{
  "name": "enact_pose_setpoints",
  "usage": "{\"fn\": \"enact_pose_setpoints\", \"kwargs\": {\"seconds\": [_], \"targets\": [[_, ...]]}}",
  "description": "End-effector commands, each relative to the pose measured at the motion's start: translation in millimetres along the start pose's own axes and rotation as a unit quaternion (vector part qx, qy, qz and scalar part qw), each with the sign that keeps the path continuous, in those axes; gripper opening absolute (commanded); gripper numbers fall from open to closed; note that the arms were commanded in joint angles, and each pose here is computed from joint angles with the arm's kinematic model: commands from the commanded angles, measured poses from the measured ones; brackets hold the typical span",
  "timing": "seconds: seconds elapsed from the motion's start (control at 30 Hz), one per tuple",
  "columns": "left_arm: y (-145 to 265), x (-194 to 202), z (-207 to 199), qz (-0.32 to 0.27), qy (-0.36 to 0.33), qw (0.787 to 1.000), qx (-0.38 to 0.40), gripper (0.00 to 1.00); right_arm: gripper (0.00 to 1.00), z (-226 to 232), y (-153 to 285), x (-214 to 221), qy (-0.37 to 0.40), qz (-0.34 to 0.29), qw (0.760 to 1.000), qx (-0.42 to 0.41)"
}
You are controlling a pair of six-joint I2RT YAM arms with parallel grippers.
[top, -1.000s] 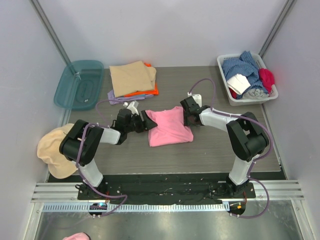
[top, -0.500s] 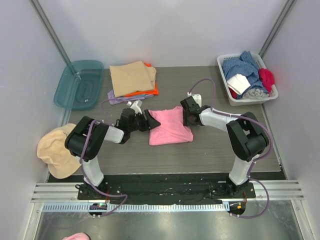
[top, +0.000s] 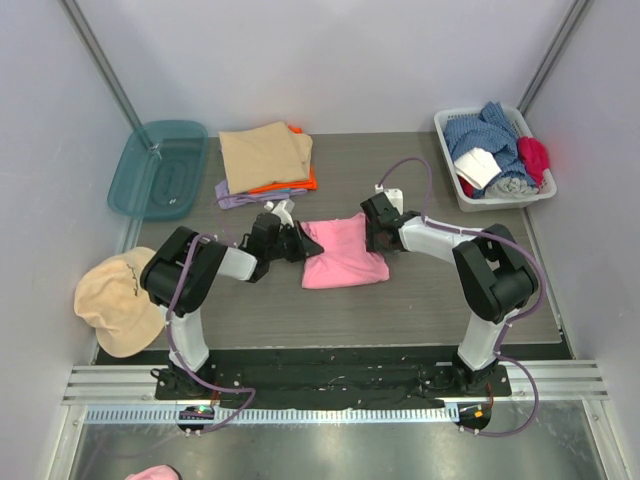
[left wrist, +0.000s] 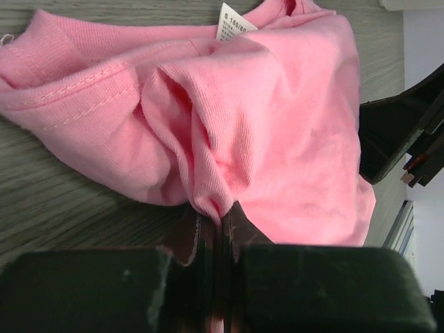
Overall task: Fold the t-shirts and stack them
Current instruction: Fold the tshirt, then neatly place the folded tshirt to the corner
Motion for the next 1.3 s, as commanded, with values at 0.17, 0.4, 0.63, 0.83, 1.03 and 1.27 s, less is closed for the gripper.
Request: {"fn": "enact_pose_setpoints", "kwargs": {"seconds": [0.17,0.4,0.63,0.83,1.03,1.27], "targets": [[-6,3,-30,0.062,-0.093,0.992,-0.060,0.00,0.70,-7,18,0,-0.020,-0.017,1.000,-0.002],[-20,-45,-76,0.053,-0.214,0.968,-0.121,0.00,0.69,-20,33,-2,-0.051,-0.042,0.998,0.020],[-42,-77,-86,0.040,-0.272,0.947,-0.166,0.00,0.73,-34,49,2,-0.099,-0.067,0.992,0.037],[-72,-97,-87,0.017,-0.299,0.938,-0.176,0.00,0.74,-40,53,12,-0.110,-0.070,0.990,0.045],[-103,-112,-86,-0.003,-0.315,0.932,-0.180,0.00,0.75,-42,51,24,-0.114,-0.060,0.991,0.046],[-118,-149,-119,-0.070,-0.334,0.924,-0.171,0.00,0.76,-40,41,36,-0.108,-0.042,0.992,0.047]]}}
Point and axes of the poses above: each gripper's point midway between its finger pads, its own y axis back along the fingers, its own z axis along the line the jaws close on, x = y × z, the point moved 7 cm from there along y, back along the fingers, and after that the axes turned 11 degrees about y, right-handed, at the moved point
